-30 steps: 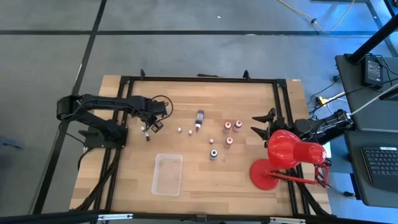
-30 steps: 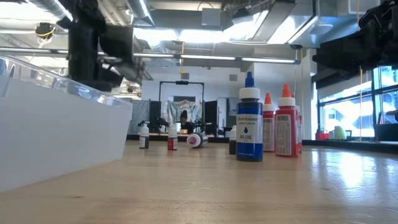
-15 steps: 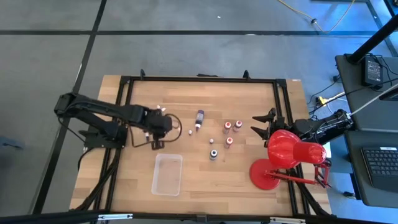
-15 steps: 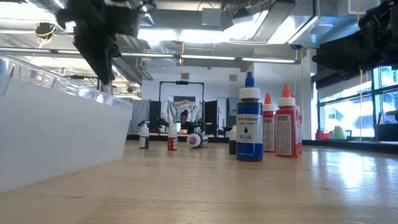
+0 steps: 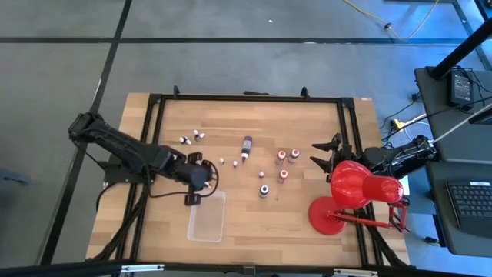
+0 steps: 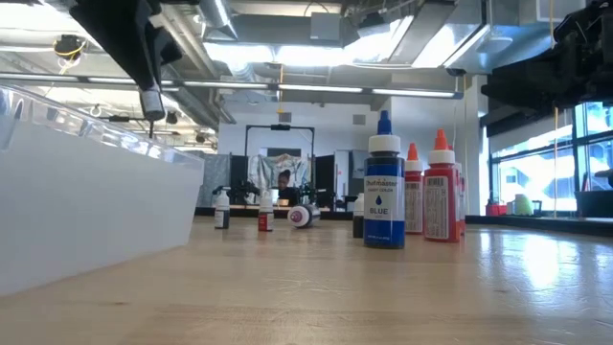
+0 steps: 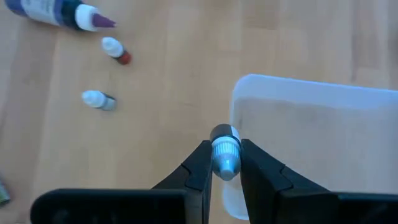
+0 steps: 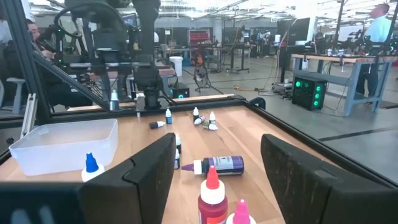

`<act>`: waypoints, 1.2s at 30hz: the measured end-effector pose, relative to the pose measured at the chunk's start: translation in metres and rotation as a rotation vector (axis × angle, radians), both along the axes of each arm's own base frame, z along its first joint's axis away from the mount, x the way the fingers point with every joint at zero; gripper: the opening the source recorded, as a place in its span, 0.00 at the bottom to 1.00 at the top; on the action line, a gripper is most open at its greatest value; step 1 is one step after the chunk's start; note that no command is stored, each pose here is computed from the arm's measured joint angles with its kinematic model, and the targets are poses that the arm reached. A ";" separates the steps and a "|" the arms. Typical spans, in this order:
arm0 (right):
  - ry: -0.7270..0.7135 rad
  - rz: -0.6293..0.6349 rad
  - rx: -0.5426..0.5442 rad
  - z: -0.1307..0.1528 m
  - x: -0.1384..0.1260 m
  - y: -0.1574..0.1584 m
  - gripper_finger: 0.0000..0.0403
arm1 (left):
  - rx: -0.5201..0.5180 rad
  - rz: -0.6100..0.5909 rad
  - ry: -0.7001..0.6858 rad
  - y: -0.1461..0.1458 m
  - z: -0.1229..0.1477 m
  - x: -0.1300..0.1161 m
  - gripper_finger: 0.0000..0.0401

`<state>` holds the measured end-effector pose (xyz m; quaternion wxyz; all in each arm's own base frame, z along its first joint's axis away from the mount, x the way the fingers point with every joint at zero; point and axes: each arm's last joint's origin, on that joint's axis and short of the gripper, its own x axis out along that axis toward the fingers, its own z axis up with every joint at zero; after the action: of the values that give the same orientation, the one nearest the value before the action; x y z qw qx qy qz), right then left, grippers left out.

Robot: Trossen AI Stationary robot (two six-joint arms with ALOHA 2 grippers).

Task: Pick & Place food coloring
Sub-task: Put the small black food coloring bottle into the bin

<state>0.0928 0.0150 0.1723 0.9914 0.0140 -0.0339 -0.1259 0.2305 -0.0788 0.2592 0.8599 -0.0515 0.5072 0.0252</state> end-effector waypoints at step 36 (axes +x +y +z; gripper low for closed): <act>0.000 0.000 0.000 0.000 0.000 0.000 0.59 | 0.088 0.002 0.366 -0.052 -0.086 0.015 0.16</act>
<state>0.0928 0.0150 0.1723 0.9913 0.0140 -0.0337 -0.1261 0.2459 -0.1305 0.1733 0.7546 -0.0088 0.6537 0.0572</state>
